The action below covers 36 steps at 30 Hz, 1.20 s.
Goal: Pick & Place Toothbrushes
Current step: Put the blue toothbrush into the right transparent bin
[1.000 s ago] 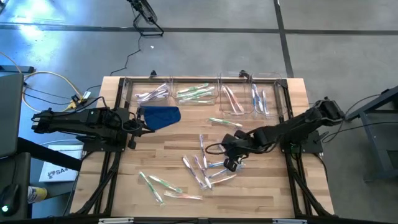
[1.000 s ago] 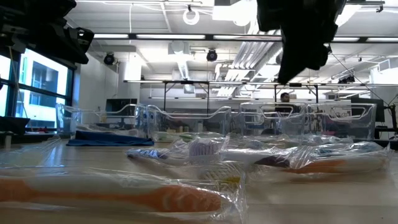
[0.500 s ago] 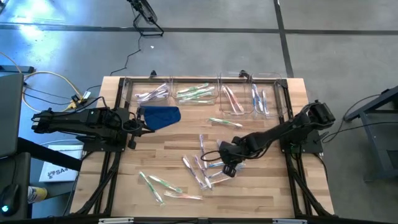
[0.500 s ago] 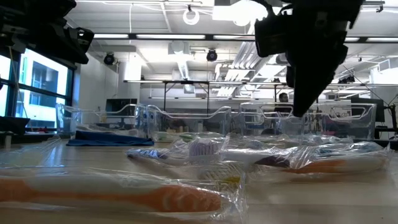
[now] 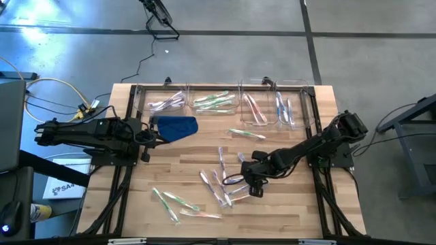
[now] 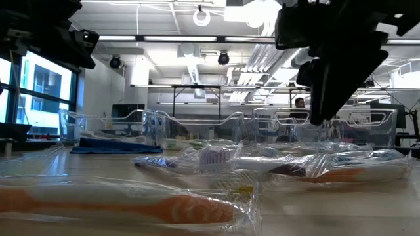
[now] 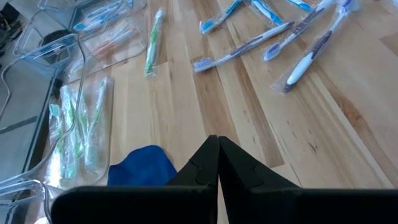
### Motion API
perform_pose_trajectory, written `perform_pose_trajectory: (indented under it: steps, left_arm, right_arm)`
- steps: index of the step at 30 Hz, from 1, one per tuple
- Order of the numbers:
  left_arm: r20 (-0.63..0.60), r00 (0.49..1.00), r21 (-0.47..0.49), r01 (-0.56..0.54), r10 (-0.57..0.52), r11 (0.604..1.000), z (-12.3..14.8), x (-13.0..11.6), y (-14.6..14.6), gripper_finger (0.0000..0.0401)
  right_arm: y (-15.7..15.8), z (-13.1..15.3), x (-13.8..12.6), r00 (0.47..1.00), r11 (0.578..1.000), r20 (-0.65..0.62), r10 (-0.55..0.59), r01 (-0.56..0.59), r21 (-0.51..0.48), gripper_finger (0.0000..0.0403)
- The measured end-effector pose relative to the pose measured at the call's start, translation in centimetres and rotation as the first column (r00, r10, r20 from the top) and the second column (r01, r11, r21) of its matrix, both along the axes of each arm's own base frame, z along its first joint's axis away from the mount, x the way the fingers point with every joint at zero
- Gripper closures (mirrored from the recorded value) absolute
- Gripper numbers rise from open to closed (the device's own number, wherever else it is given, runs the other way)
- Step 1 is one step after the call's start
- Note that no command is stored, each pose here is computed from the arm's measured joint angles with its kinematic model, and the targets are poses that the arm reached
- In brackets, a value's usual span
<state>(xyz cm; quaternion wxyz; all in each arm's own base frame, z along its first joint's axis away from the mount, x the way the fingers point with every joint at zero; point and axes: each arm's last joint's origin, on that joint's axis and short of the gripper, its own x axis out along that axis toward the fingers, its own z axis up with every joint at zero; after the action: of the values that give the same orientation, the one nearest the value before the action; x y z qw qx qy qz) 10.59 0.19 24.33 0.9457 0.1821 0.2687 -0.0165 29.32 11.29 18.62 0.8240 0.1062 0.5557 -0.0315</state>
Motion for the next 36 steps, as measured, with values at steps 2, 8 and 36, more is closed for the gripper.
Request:
perform_pose_trajectory:
  steps: [2,8,36]
  left_arm:
    - [-0.001,1.0,0.0,0.0,0.0,1.0,0.0,0.0,0.0,0.04]
    - [-0.001,1.0,0.001,-0.001,0.001,1.0,0.0,0.0,0.0,0.04]
    - [-0.002,1.0,0.001,-0.002,0.002,1.0,0.0,0.0,0.0,0.04]
  right_arm:
    - [0.0,0.0,0.0,1.0,1.0,0.001,0.01,-0.01,-0.006,0.0249]
    - [-0.2,-0.5,0.2,1.0,0.998,0.001,0.009,-0.009,-0.06,0.0253]
    - [-0.3,-4.9,1.3,0.993,0.993,-0.12,-0.008,-0.006,-0.116,0.0329]
